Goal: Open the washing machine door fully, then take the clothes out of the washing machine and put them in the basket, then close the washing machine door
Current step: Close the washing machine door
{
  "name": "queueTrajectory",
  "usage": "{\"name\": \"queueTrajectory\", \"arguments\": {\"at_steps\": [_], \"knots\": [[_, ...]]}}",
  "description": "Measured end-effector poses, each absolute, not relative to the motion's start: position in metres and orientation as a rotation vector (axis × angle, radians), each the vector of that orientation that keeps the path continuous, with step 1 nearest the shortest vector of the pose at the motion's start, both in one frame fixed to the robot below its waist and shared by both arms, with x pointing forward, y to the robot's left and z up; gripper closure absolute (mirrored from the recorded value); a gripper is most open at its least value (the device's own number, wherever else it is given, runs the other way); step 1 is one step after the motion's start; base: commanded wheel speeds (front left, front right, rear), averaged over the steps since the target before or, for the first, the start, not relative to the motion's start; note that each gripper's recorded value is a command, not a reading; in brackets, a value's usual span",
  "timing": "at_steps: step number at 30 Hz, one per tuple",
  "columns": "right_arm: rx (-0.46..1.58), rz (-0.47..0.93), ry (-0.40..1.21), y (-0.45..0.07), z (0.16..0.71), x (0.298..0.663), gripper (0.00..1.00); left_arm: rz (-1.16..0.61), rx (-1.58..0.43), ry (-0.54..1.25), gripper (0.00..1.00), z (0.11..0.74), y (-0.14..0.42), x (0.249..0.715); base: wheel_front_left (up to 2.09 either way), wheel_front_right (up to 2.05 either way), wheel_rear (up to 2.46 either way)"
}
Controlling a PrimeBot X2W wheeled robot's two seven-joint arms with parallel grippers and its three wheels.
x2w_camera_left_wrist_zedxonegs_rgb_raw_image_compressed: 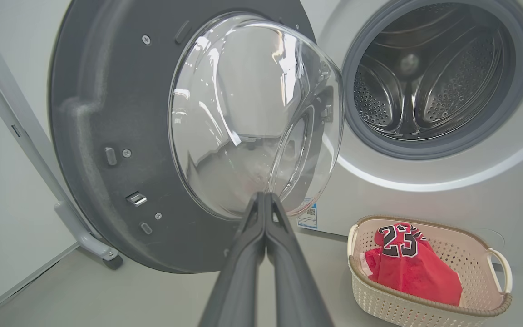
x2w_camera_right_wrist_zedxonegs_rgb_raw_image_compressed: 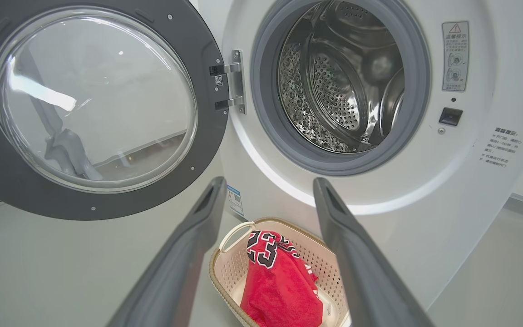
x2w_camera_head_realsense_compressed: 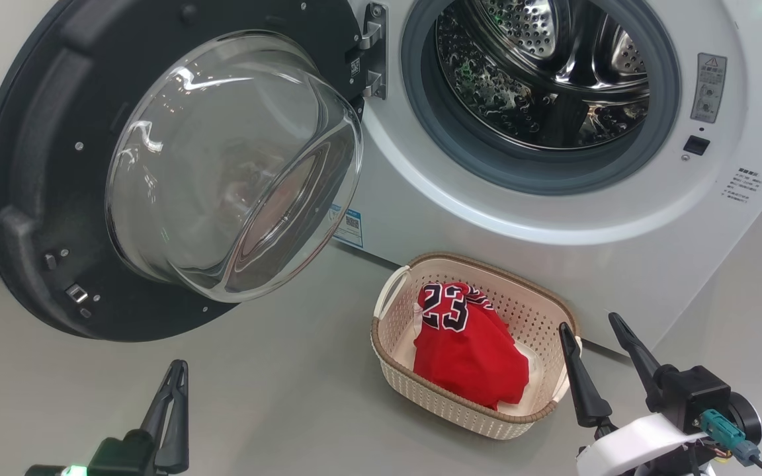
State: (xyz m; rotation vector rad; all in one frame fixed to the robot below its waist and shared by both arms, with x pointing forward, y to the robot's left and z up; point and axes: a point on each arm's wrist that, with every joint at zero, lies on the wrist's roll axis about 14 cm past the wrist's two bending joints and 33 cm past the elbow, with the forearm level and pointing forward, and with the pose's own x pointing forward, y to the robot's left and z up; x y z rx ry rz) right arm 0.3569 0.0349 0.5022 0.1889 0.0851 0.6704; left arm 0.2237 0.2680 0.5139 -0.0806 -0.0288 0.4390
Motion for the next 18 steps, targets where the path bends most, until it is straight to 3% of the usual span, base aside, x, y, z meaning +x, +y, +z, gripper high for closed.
{"name": "queueTrajectory", "arguments": {"at_steps": [11,18], "knots": [[0.188,0.671,0.084,0.035,0.503,0.356,0.0,0.466,-0.148,-0.064,1.0,0.52,0.272,0.222,0.0,0.0,0.0],[0.189,0.674,0.088,0.036,0.501,0.357,0.0,0.458,-0.438,-0.178,1.0,0.535,0.27,0.226,0.0,0.0,0.0]]}}
